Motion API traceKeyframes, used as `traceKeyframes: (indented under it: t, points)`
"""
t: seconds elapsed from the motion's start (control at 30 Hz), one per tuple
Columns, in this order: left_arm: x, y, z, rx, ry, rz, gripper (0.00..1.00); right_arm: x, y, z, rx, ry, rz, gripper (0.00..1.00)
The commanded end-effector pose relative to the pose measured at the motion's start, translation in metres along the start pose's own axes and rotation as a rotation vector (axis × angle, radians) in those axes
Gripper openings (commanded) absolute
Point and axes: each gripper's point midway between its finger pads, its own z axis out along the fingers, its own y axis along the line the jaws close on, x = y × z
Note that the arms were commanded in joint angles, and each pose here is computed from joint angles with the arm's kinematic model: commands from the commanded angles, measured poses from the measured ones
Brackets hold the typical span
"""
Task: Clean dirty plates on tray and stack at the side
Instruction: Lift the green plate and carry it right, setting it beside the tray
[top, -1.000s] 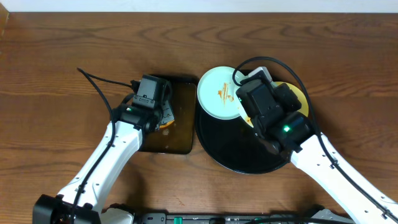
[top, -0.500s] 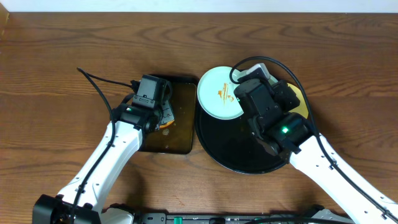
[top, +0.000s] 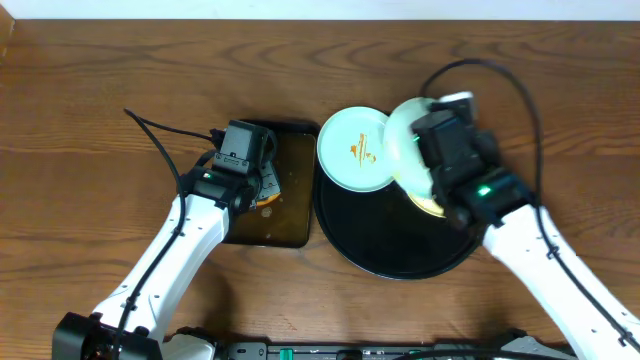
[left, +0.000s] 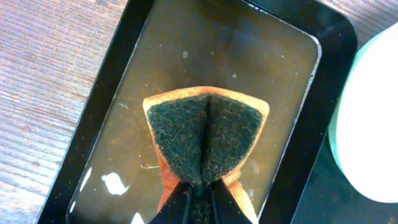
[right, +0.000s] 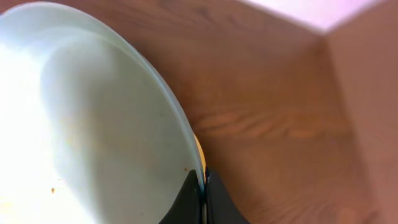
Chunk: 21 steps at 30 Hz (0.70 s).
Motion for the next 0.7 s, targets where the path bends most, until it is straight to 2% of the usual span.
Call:
traceKeyframes:
  t: [0.0, 0.23, 0.43, 0.67]
  points:
    - [-0.001, 0.004, 0.001, -0.016, -0.006, 0.003, 0.08, 0.001, -0.015, 0.017, -0.064, 0.060, 0.252, 0.01]
    - [0.000, 0.003, 0.001, -0.014, -0.004, 0.004, 0.08, 0.028, -0.094, 0.056, -0.010, 0.173, 0.578, 0.01]
    - [0.000, 0.003, 0.001, -0.014, -0.004, 0.004, 0.08, 0.076, -0.171, 0.078, 0.140, 0.270, 0.837, 0.01]
    - [0.000, 0.003, 0.001, -0.014, -0.004, 0.004, 0.08, 0.120, -0.195, 0.106, 0.163, 0.389, 0.947, 0.01]
